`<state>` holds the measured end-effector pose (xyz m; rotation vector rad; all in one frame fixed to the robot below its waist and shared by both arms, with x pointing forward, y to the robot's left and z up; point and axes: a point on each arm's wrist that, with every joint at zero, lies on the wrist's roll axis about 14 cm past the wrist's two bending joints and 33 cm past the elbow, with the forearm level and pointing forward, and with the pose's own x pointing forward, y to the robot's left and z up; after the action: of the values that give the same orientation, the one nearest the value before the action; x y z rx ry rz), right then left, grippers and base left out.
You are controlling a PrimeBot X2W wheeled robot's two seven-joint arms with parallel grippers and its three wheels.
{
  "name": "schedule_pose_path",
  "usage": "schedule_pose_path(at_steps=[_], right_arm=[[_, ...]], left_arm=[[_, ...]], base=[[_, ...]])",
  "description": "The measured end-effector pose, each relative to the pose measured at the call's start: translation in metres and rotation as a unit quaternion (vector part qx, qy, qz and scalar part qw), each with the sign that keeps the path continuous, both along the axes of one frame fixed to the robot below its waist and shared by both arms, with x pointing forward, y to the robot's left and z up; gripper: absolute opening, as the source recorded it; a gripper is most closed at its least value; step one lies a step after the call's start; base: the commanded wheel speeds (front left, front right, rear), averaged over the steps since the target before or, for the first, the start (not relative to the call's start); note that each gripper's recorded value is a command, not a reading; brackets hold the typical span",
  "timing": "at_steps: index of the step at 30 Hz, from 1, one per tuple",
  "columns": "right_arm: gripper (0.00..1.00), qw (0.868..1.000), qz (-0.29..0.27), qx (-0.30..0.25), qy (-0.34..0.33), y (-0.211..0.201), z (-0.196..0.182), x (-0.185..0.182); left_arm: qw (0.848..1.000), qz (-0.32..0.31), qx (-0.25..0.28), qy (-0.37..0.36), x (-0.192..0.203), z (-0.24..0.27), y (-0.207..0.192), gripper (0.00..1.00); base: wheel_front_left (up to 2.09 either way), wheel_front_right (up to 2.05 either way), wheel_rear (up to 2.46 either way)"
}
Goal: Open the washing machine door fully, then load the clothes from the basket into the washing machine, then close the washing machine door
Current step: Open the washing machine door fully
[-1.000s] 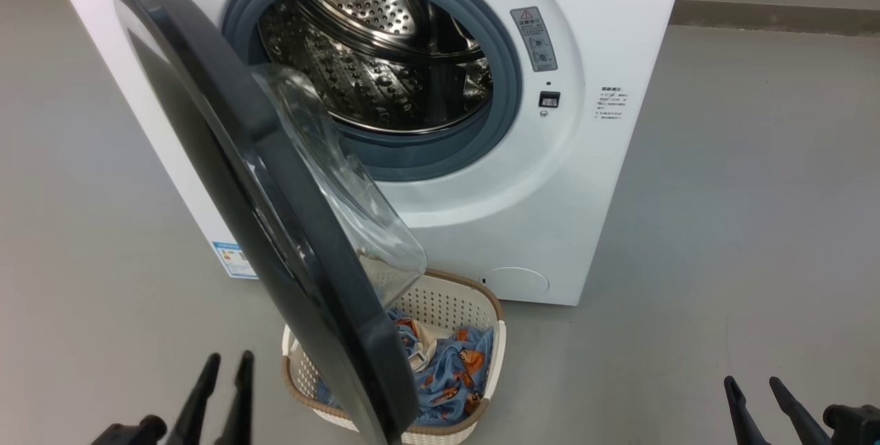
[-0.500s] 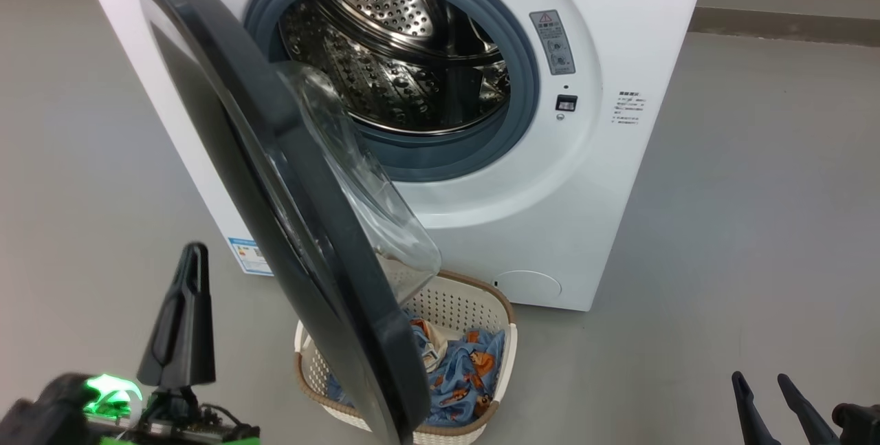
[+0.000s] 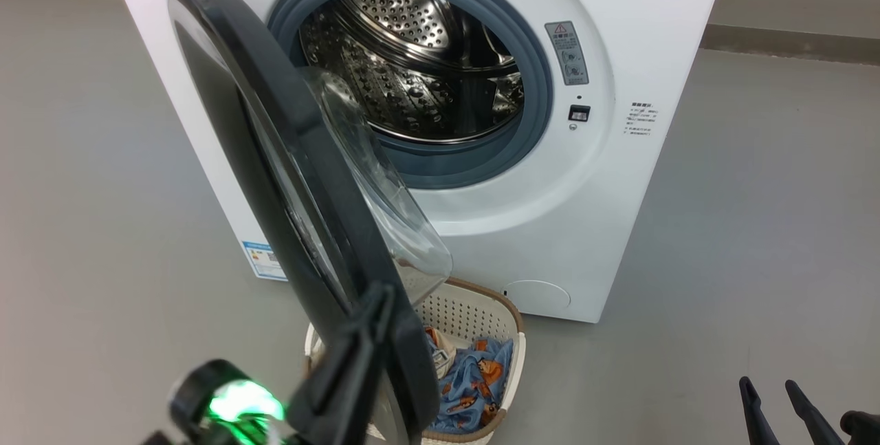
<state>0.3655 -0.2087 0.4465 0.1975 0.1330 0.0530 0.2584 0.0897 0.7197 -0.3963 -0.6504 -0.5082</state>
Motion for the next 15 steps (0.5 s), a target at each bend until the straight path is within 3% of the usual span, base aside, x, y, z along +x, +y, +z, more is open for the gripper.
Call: schedule_pose_path(at_steps=[7,15], right_arm=[[1.00,1.000,0.000,0.000,-0.006,0.000,0.004,0.000],[1.00,1.000,0.000,0.000,-0.006,0.000,0.004,-0.001]], left_arm=[[0.992,-0.086,-0.001,0.090,0.004,-0.042,-0.042,0.00],[0.971,-0.126,0.015,0.204,0.016,-0.115,-0.068,0.00]], base=[[0.00,0.00,0.00],[0.00,0.00,0.00]])
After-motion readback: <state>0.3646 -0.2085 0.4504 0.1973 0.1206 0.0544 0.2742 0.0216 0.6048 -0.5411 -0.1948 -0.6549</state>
